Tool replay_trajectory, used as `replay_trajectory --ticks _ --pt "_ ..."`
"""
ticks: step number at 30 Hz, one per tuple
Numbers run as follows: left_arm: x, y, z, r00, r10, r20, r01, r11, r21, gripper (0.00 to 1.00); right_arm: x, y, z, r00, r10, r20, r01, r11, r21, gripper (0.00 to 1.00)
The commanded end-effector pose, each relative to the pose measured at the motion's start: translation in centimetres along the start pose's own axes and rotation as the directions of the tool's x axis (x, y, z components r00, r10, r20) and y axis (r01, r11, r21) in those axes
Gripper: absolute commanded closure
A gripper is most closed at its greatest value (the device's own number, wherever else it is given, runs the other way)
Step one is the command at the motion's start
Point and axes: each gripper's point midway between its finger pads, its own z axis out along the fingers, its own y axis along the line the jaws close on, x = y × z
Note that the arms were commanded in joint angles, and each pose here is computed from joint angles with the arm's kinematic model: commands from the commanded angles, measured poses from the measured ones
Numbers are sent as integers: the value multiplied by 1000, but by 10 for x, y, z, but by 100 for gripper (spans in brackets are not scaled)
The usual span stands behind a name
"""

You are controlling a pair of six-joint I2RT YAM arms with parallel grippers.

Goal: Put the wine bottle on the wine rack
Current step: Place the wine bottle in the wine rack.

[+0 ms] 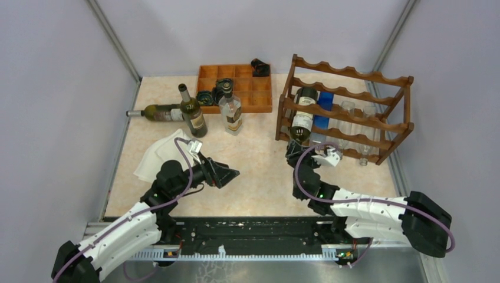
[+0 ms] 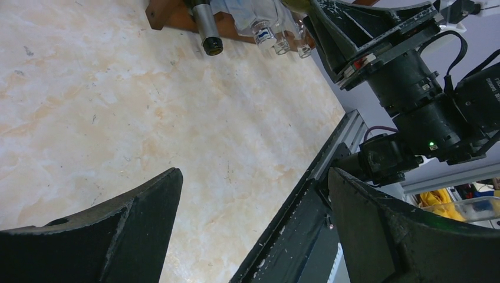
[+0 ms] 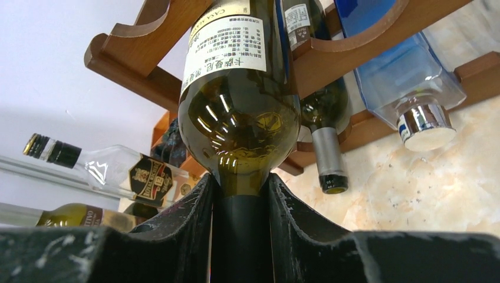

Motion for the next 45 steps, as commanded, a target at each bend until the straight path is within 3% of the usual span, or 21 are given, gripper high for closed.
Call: replay_trajectory --ticks 1,24,45 --pt "-17 -18 2 999 13 45 -16 998 68 1 -30 34 12 986 152 69 -148 987 -60 100" --pt "-16 -17 10 996 92 14 -93 993 71 1 -26 61 61 987 122 109 -113 990 -81 100" --pt "-15 -18 19 996 88 -23 -85 993 85 1 -29 64 95 987 71 141 -61 995 -77 100"
